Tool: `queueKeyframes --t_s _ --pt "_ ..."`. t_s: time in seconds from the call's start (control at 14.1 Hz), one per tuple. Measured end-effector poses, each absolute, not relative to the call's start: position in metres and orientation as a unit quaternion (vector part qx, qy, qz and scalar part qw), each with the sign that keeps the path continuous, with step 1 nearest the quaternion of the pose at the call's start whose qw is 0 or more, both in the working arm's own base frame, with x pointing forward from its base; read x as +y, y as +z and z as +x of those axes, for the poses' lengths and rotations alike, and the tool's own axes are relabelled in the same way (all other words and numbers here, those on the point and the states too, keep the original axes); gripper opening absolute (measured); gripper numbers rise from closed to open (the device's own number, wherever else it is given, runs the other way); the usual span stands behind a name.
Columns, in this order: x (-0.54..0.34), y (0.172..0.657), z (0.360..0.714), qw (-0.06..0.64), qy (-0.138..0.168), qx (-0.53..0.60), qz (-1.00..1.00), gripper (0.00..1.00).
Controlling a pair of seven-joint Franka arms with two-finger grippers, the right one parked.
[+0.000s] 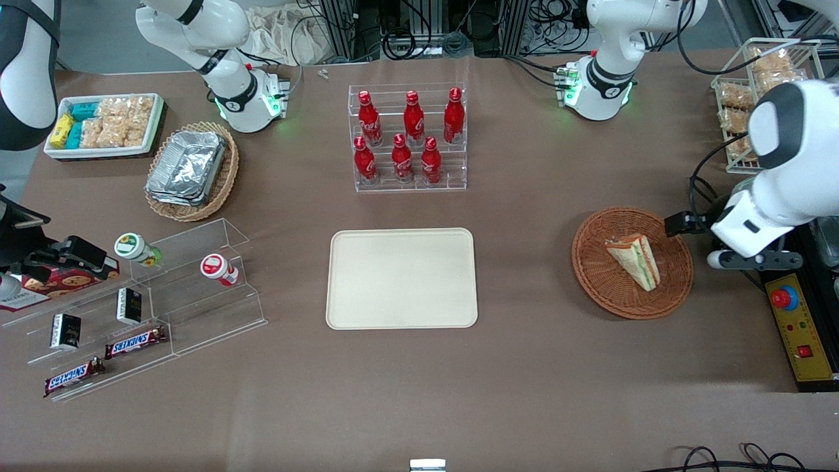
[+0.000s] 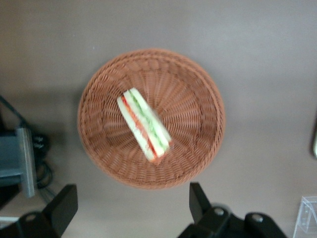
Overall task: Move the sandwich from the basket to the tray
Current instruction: 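Move the left gripper over the wrapped sandwich in the wicker basket, then lower the left gripper and close it on the wrapped sandwich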
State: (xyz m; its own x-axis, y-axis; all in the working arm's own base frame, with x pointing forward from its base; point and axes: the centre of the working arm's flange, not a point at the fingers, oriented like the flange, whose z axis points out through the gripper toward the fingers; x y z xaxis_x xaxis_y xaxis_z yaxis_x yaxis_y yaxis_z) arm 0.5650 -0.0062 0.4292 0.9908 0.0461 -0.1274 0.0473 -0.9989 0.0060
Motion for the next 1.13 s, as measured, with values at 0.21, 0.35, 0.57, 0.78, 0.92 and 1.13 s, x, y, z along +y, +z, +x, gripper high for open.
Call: queueKeyframes --t_s 0.21,0.35,0.57,0.78,0.92,1.13 --pt "0.010 0.362 0.538 -0.002 -0.058 0.146 0.988 1.00" --pt "0.010 0.339 0.531 -0.005 -0.049 0.215 0.975 1.00" --pt "0.001 0.316 0.529 -0.013 -0.058 0.270 0.961 1.00" --pt "-0.005 0.294 0.532 -0.017 -0.055 0.295 0.954 1.00" --pt "-0.013 0.276 0.533 -0.021 -0.055 0.310 0.949 1.00" --pt "-0.022 0.255 0.531 -0.027 -0.064 0.315 0.947 1.00"
